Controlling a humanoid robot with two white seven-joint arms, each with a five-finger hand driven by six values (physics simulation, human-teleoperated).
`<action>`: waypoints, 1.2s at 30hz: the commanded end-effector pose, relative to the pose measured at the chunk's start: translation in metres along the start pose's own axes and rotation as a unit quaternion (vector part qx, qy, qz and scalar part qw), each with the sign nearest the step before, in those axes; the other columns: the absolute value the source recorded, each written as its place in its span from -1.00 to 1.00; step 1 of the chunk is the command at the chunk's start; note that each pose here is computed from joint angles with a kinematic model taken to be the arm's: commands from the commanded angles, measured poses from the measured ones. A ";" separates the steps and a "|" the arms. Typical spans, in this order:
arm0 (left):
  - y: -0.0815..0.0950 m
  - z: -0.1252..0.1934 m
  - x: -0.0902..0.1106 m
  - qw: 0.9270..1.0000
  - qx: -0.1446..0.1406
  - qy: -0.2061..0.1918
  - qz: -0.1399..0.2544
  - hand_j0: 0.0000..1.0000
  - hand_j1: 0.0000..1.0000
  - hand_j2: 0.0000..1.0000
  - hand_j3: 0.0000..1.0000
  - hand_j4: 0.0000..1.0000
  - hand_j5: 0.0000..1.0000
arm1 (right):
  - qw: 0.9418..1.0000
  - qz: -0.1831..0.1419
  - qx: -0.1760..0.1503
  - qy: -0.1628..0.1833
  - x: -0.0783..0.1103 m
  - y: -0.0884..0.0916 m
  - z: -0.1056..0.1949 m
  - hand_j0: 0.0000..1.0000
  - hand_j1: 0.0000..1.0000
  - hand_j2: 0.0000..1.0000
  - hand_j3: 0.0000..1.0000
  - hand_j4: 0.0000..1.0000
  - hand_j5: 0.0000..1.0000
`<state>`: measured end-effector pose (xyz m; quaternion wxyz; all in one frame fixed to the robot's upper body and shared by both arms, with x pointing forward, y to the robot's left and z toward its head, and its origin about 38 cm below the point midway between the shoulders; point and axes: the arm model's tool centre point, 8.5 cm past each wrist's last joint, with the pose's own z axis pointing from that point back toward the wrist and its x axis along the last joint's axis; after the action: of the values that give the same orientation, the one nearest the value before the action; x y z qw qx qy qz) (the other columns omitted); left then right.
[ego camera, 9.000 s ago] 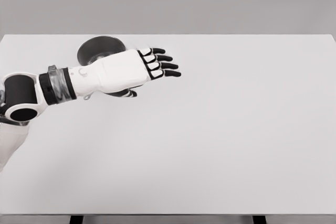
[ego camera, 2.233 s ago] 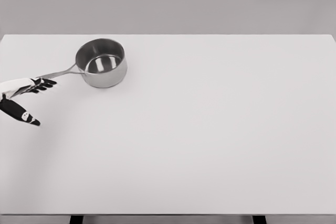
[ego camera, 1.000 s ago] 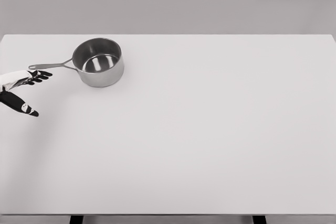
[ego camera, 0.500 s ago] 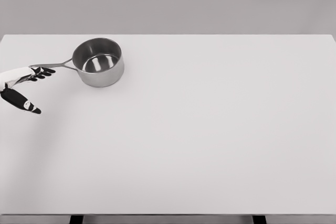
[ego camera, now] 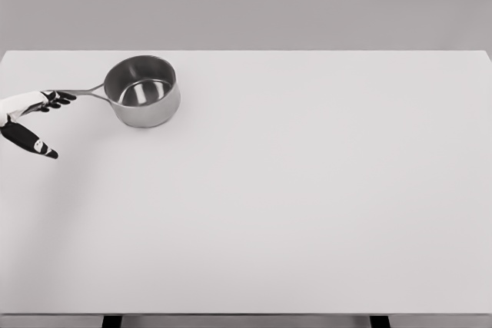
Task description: Rotate pot handle
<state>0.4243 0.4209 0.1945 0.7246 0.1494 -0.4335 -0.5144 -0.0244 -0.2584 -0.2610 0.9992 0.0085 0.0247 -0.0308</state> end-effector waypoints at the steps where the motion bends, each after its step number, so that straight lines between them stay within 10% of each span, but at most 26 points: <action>1: -0.001 -0.002 -0.003 1.000 0.000 0.004 0.002 1.00 1.00 1.00 1.00 1.00 1.00 | 1.000 0.000 0.000 0.000 0.000 0.000 0.000 1.00 1.00 1.00 1.00 1.00 1.00; 36: -0.003 -0.004 -0.010 1.000 0.000 0.014 -0.002 1.00 1.00 1.00 1.00 1.00 1.00 | 1.000 0.000 0.000 0.000 0.000 0.000 0.000 1.00 1.00 1.00 1.00 1.00 1.00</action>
<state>0.4240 0.4266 0.1825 0.7312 0.1564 -0.4211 -0.5134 -0.0244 -0.2584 -0.2610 0.9992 0.0085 0.0247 -0.0308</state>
